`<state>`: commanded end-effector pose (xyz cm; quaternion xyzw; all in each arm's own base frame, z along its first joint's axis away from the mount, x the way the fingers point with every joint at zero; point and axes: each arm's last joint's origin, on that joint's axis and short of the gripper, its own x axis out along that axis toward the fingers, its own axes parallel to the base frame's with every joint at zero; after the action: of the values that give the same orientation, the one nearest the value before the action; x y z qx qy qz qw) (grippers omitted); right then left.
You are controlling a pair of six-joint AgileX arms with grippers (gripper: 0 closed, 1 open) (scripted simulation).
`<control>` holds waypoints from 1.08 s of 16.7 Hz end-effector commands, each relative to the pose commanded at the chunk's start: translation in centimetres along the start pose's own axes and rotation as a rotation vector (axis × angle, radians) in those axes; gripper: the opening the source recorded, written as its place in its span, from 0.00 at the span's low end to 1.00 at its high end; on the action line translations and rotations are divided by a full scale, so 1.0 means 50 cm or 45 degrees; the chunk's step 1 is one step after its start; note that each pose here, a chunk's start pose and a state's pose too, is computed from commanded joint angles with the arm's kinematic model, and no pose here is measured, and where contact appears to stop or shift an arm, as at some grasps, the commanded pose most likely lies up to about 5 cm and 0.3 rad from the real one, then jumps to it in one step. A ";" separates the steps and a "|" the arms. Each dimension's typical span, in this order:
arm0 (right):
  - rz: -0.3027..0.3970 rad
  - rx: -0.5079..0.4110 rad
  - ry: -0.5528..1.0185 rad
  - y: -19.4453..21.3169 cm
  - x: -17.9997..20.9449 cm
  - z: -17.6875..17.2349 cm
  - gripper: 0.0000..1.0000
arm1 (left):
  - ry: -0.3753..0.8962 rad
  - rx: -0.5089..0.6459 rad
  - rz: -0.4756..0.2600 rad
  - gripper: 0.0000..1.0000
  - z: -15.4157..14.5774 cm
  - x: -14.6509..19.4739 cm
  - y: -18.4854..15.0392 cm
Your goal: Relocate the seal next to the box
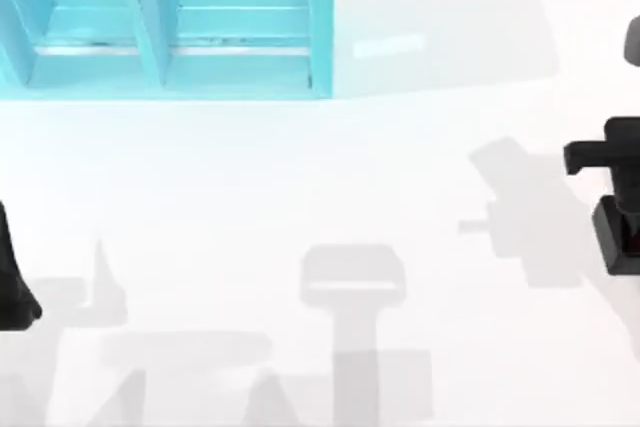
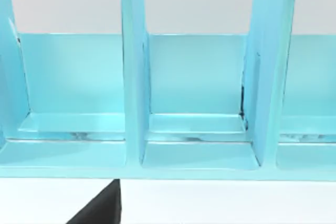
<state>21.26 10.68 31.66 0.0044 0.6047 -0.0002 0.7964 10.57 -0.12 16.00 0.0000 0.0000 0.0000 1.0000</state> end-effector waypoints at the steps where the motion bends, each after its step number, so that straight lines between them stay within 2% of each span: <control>1: -0.002 -0.005 -0.002 -0.030 0.000 -0.027 0.00 | 0.000 0.000 0.000 1.00 0.000 0.000 0.000; 4: -0.004 -0.004 -0.014 -0.103 0.010 -0.096 0.00 | 0.000 0.000 0.000 1.00 0.000 0.000 0.000; 7: 0.004 0.004 -0.030 -0.139 0.020 -0.139 0.00 | 0.000 0.000 0.000 1.00 0.000 0.000 0.000; 14: 0.006 0.006 -0.032 -0.144 0.025 -0.147 0.00 | 0.000 0.000 0.000 1.00 0.000 0.000 0.000; 18: 0.007 0.010 -0.034 -0.144 0.077 -0.148 0.00 | 0.000 0.000 0.000 1.00 0.000 0.000 0.000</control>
<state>15.12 3.54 25.89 0.0089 0.5939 -0.0005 0.8045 10.57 -0.12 16.00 0.0000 0.0000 0.0000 1.0000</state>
